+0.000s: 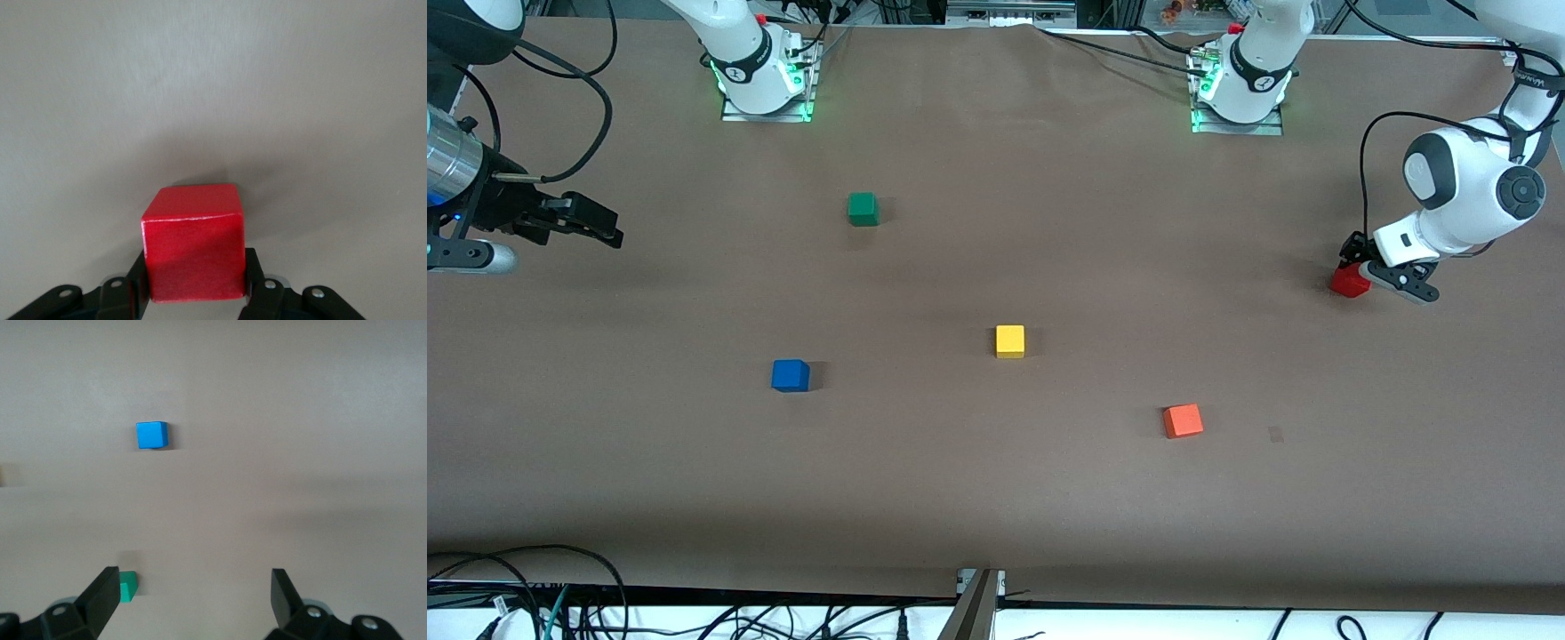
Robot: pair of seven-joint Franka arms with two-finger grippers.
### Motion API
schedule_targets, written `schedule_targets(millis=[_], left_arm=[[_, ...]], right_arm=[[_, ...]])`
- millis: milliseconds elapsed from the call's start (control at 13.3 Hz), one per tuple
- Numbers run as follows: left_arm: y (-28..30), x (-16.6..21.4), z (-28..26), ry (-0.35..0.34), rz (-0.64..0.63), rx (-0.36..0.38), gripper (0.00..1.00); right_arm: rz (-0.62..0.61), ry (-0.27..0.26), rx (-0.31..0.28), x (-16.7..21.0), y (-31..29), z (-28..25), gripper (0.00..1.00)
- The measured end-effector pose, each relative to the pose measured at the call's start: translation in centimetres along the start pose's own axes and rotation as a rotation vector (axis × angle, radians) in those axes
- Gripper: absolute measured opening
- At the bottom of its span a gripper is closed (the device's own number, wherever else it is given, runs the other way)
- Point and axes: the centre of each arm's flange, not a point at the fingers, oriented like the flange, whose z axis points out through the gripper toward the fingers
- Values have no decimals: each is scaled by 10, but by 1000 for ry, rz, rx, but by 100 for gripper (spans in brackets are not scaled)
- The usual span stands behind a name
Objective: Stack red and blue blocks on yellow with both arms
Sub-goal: 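Carry the red cube with the left gripper while the right gripper reaches the blue cube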
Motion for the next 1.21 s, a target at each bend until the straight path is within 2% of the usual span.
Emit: schedule_targets(millis=[302, 528, 905, 1206], left_arm=[[10, 79, -65, 22, 1, -8, 56], [60, 158, -123, 55, -61, -14, 56], [224, 266, -141, 88, -237, -50, 56], [372, 325, -139, 85, -412, -109, 56]], right_arm=[[0, 0, 0, 0, 0, 0, 100], [0, -1, 0, 0, 0, 0, 100], [0, -1, 0, 0, 0, 0, 100], [0, -1, 0, 0, 0, 0, 100]])
